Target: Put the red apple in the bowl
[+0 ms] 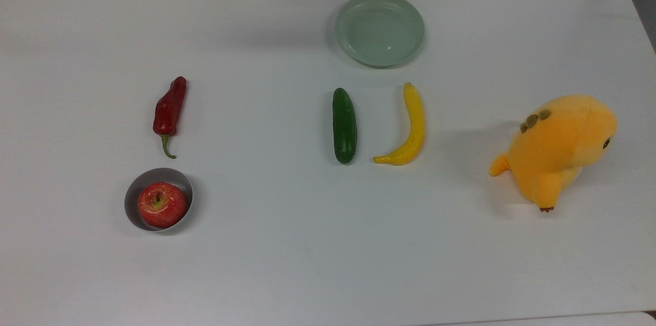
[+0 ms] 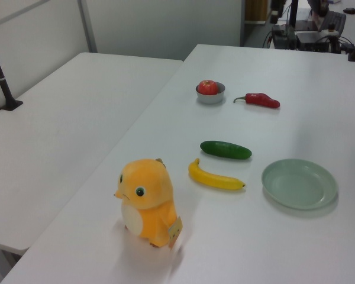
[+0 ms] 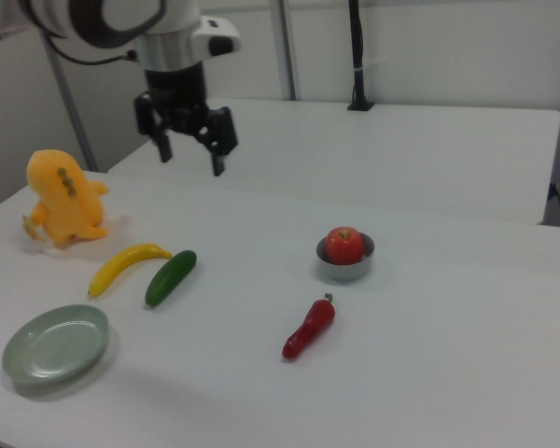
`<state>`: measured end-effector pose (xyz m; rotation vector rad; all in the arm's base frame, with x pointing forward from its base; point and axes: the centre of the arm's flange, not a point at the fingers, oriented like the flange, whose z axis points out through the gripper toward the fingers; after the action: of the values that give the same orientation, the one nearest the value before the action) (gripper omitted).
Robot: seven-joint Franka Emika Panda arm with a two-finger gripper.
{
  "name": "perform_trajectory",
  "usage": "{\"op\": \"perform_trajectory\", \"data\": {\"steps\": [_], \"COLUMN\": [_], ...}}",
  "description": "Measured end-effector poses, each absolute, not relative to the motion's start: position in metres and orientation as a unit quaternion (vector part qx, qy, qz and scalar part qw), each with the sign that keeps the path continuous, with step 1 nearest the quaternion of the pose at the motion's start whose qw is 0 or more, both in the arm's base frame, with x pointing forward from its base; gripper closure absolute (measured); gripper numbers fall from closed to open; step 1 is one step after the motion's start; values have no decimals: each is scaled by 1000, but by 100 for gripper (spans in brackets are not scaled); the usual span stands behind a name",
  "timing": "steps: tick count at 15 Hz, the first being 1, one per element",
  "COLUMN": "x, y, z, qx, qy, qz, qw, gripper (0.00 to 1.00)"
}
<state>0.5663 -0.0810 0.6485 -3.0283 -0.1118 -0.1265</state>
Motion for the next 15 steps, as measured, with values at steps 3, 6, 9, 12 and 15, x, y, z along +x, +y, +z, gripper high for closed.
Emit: {"op": "perform_trajectory", "data": {"steps": [3,6,9,12,15], "x": [530,524,534,549,560], "y": [-53,-20,3,12,9], "z": [657,650,636,620,613], "qx": [-997,-997,-997,-997,-997], "qy": [-37,-36,-37,-45,-42], "qz": [-38,-26,-23,-25,-37], "qw": [61,64,66,54,45], "gripper": [0,0,0,0,0]}}
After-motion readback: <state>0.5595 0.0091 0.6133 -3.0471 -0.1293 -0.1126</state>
